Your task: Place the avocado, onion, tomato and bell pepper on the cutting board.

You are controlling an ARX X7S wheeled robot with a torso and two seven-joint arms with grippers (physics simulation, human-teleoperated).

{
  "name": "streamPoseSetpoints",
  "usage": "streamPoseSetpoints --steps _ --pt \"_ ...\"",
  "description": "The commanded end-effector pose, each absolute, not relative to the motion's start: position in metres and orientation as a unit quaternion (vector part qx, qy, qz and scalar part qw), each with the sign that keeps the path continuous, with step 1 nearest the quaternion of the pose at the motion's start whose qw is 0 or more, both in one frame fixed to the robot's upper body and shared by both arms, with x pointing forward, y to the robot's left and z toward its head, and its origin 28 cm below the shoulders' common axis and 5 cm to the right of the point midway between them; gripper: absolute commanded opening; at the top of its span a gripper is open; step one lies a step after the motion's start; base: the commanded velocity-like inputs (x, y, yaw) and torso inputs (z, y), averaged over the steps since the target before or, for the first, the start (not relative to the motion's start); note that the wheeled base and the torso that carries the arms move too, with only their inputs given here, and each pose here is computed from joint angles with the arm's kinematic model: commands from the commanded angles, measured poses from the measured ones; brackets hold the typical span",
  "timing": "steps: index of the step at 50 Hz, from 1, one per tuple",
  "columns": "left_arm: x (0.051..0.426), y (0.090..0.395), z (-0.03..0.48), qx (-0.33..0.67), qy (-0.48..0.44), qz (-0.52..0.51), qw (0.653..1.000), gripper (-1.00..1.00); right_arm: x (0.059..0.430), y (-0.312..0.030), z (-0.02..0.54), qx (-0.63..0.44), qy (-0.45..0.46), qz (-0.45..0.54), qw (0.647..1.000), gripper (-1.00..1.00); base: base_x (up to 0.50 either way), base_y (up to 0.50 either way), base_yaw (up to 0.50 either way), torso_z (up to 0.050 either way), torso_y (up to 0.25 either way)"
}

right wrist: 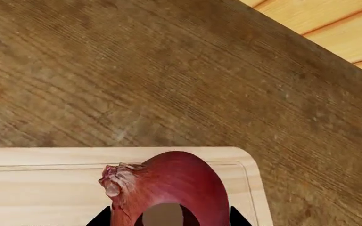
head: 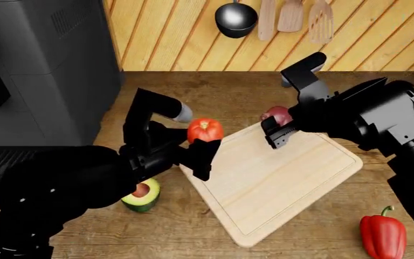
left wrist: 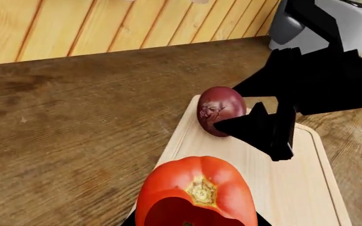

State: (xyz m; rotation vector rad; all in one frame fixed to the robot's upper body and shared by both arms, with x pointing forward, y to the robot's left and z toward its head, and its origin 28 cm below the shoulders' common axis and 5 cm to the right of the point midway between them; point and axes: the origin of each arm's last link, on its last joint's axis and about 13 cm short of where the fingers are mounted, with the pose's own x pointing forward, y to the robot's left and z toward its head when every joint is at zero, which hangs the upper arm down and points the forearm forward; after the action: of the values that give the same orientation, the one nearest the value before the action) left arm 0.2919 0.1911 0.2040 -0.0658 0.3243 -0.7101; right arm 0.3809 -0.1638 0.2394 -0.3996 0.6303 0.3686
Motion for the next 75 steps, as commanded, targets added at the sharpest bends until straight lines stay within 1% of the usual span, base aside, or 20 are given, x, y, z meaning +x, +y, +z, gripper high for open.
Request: streamPoseSetpoints --steps 1,10,11,23,38,49,55,57,58,60,64,68,71,72,73,75 --pt "0.292 0.191 0.205 -0.038 0.156 -0.346 0.924 -1.00 0.383 -0.164 0.233 -0.204 0.320 0.185 0.907 -1.00 0.00 0.00 0.00 0.000 0.000" --pt "0.291 0.191 0.205 -0.037 0.156 -0.344 0.925 -1.00 0.380 -0.164 0.232 -0.202 0.323 0.185 0.906 -1.00 0.00 0.00 0.00 0.000 0.000" --pt "0.291 0.191 0.205 -0.037 0.156 -0.345 0.925 -1.00 0.380 -0.164 0.232 -0.201 0.325 0.185 0.905 1.00 0.00 0.00 0.00 0.000 0.000" --pt "0.291 0.191 0.205 -0.037 0.155 -0.345 0.925 -1.00 0.376 -0.164 0.242 -0.202 0.314 0.186 0.909 1.00 0.00 0.00 0.00 0.000 0.000" --pt "0.290 0.191 0.204 -0.039 0.157 -0.348 0.923 -1.00 0.364 -0.166 0.268 -0.207 0.268 0.169 0.926 1.00 0.00 0.00 0.00 0.000 0.000" --pt "0.289 0.187 0.201 -0.040 0.164 -0.358 0.918 -1.00 0.345 -0.162 0.286 -0.213 0.216 0.173 0.937 1.00 0.00 0.00 0.00 0.000 0.000" --pt "0.293 0.183 0.201 -0.039 0.164 -0.365 0.916 -1.00 0.324 -0.161 0.297 -0.208 0.164 0.160 0.951 1.00 0.00 0.00 0.00 0.000 0.000" --pt "0.294 0.181 0.200 -0.040 0.164 -0.368 0.915 -1.00 0.309 -0.163 0.301 -0.203 0.139 0.144 0.959 1.00 0.00 0.00 0.00 0.005 0.000" --pt "0.295 0.179 0.200 -0.041 0.164 -0.370 0.913 -1.00 0.301 -0.162 0.301 -0.203 0.130 0.153 0.958 1.00 0.00 0.00 0.00 0.000 0.000" --pt "0.296 0.178 0.201 -0.042 0.164 -0.372 0.913 -1.00 0.294 -0.163 0.302 -0.199 0.119 0.141 0.963 1.00 0.00 0.00 0.00 0.000 0.000" --pt "0.300 0.175 0.197 -0.043 0.167 -0.376 0.911 -1.00 0.266 -0.163 0.301 -0.195 0.060 0.112 0.972 1.00 0.00 0.00 0.00 0.000 0.000" --pt "0.304 0.175 0.193 -0.044 0.175 -0.374 0.910 -1.00 0.245 -0.159 0.294 -0.170 0.028 0.090 0.981 1.00 0.00 0.00 0.00 0.000 0.000" --pt "0.305 0.175 0.190 -0.045 0.179 -0.373 0.909 -1.00 0.227 -0.160 0.293 -0.171 0.015 0.075 0.982 1.00 0.00 0.00 0.00 0.000 0.000" --pt "0.306 0.175 0.189 -0.046 0.182 -0.373 0.909 -1.00 0.220 -0.162 0.294 -0.182 0.009 0.055 0.982 1.00 0.00 0.00 0.00 0.000 0.000" --pt "0.307 0.175 0.188 -0.048 0.186 -0.372 0.908 -1.00 0.214 -0.162 0.296 -0.171 0.003 0.055 0.984 1.00 0.00 0.00 0.00 0.000 0.000" --pt "0.307 0.175 0.188 -0.047 0.186 -0.373 0.908 -1.00 0.209 -0.164 0.298 -0.172 0.000 0.044 0.984 1.00 0.00 0.00 0.00 0.000 0.000"
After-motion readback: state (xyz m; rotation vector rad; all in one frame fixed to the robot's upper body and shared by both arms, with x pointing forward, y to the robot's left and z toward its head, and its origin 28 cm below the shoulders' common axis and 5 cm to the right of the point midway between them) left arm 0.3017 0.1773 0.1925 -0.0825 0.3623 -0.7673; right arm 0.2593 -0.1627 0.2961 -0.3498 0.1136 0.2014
